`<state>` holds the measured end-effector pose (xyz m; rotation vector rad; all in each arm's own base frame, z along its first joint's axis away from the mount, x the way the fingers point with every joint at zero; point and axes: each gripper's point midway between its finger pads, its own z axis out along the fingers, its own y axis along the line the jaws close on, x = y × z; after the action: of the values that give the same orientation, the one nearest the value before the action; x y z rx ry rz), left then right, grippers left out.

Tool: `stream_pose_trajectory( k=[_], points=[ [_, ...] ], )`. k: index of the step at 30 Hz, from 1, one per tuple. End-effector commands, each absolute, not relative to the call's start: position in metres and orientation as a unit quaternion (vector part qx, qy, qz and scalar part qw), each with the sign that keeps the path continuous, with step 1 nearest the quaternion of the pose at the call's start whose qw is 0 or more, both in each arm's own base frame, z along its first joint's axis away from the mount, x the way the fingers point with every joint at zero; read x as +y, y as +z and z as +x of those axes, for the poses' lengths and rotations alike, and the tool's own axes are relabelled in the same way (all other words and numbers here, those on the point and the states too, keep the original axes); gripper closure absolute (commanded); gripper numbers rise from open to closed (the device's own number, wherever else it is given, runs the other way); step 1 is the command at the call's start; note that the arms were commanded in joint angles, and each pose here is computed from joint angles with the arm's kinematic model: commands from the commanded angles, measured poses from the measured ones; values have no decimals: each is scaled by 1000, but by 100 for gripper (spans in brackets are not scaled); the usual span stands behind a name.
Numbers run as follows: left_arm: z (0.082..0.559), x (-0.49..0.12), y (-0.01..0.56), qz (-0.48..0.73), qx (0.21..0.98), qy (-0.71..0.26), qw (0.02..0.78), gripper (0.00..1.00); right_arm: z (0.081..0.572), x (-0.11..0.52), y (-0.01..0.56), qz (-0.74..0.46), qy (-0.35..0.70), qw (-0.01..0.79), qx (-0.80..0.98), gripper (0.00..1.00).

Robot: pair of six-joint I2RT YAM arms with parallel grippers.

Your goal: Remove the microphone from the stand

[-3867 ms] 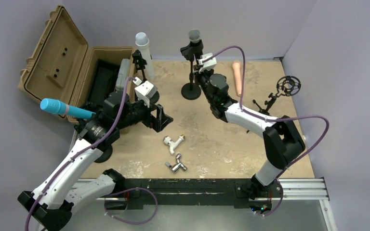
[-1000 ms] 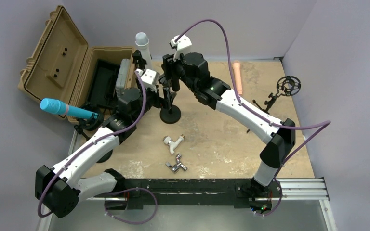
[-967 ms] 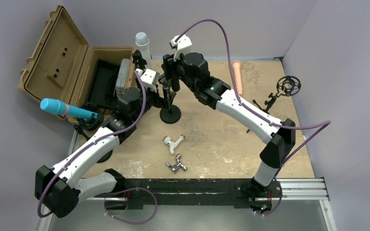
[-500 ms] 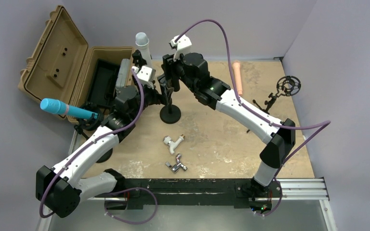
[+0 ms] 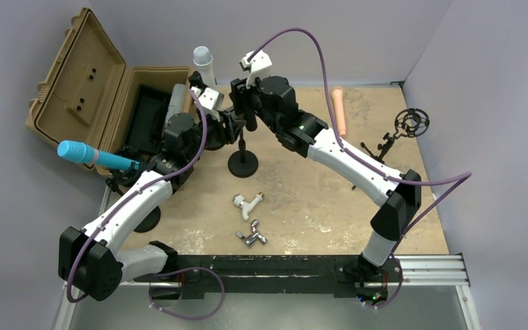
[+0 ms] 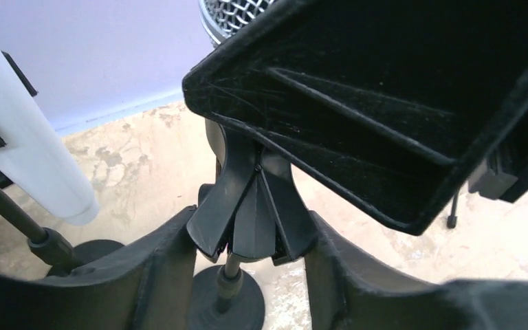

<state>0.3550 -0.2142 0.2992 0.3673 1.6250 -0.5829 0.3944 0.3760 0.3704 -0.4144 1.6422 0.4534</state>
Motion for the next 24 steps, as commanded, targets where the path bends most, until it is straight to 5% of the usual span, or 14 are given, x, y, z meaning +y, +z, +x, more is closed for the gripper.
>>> stream_pose_trajectory(
  k=[1, 3, 24],
  points=[
    [354, -229, 340, 186, 668, -303, 654, 71, 376, 388, 404, -166, 249, 649, 700, 100],
    [356, -227, 338, 180, 678, -297, 648, 99, 377, 389, 403, -165, 247, 648, 701, 100],
    [344, -231, 310, 198, 715, -251, 622, 100, 365, 371, 528, -131, 290, 719, 618, 100]
  ],
)
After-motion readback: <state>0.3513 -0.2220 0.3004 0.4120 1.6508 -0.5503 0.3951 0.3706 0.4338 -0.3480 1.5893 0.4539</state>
